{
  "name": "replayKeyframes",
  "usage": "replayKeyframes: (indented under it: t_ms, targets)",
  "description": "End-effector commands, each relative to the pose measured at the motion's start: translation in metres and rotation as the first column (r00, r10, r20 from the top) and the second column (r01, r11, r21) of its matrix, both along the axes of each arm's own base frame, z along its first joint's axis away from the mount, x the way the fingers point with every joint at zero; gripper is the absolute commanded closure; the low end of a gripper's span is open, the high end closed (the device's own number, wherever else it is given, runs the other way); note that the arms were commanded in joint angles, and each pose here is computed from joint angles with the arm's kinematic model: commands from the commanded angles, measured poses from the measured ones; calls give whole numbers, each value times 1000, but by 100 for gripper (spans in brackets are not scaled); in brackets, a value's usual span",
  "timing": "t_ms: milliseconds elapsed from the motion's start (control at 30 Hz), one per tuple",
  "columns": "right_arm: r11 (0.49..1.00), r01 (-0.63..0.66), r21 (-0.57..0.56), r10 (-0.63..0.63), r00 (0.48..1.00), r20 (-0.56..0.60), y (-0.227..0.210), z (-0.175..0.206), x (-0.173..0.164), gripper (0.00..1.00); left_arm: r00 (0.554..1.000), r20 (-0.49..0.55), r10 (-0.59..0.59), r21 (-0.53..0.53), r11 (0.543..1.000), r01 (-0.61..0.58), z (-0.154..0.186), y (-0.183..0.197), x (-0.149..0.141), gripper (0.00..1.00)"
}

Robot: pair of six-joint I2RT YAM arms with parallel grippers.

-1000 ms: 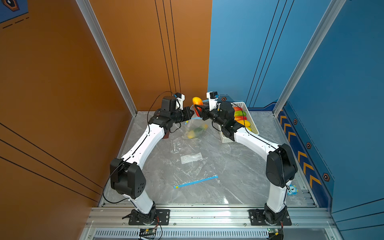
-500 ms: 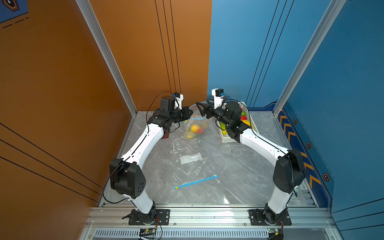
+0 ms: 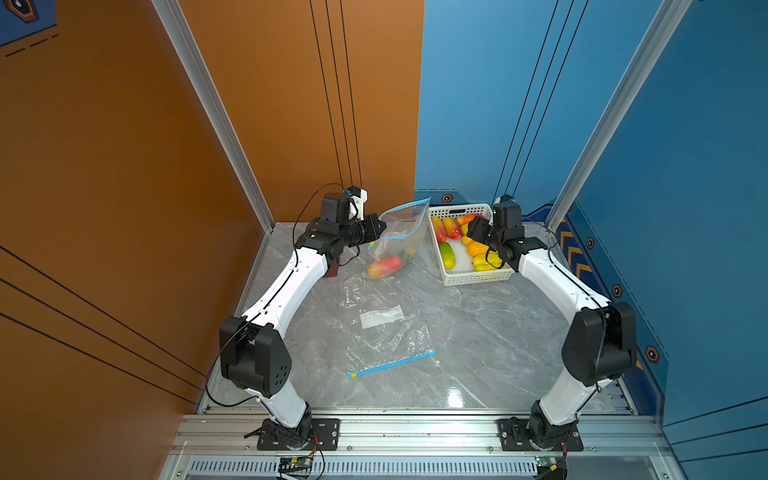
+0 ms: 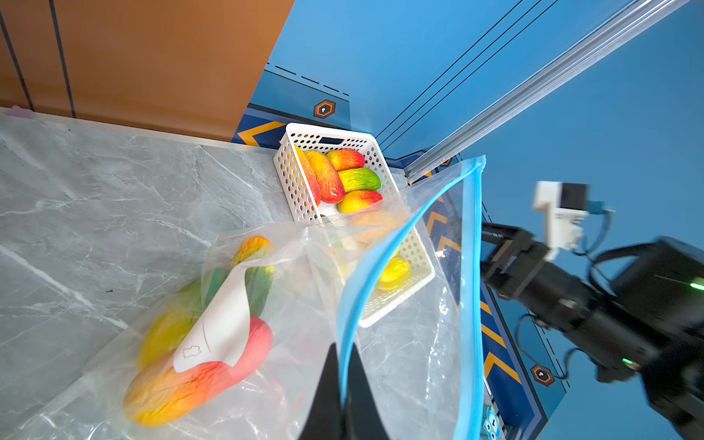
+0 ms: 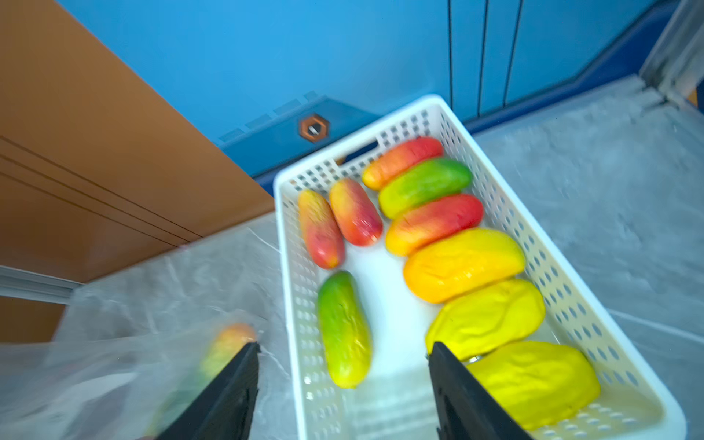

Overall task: Place the mango in a zip-top bag and seal the zipper
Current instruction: Pick up the mango from the basket.

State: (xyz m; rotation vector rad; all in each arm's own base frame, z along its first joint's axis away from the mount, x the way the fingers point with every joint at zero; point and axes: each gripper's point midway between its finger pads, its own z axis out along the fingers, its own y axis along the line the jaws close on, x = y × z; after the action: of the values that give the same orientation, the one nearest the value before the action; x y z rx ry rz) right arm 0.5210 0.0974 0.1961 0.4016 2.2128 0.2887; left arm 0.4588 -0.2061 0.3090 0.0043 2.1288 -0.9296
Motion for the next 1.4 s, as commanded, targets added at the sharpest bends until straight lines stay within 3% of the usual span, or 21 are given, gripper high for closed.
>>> replayKeyframes:
  t_ms: [0,167,467,767,900,1100,1367]
  targets:
    - [996,72,-60,-83,975,-208,-19,-47,-5,28,1000,13,-21,18,1000,21,-1,1,-7,100]
    - [982,110,-154,-153,939,-307,-41,-91,17,26,1000,3,-11,25,1000,11,-7,4,-9,100]
    - [970,228,-78,-241,920,-308,-47,-128,65,23,1000,2,-5,30,1000,5,-8,6,-8,100]
    - [936,351,-26,-340,884,-319,-45,-155,82,21,1000,6,-13,27,1000,13,-6,4,-9,100]
    - [949,316,-4,-299,892,-340,-29,-163,84,33,1000,9,-12,31,999,11,-6,6,-9,100]
    - [960,276,36,-257,927,-273,-19,-118,87,52,1000,19,-7,28,1000,6,-2,8,-10,100]
    - [978,183,103,-168,976,-140,-12,-30,80,56,1000,5,3,34,999,-3,-8,11,-10,100]
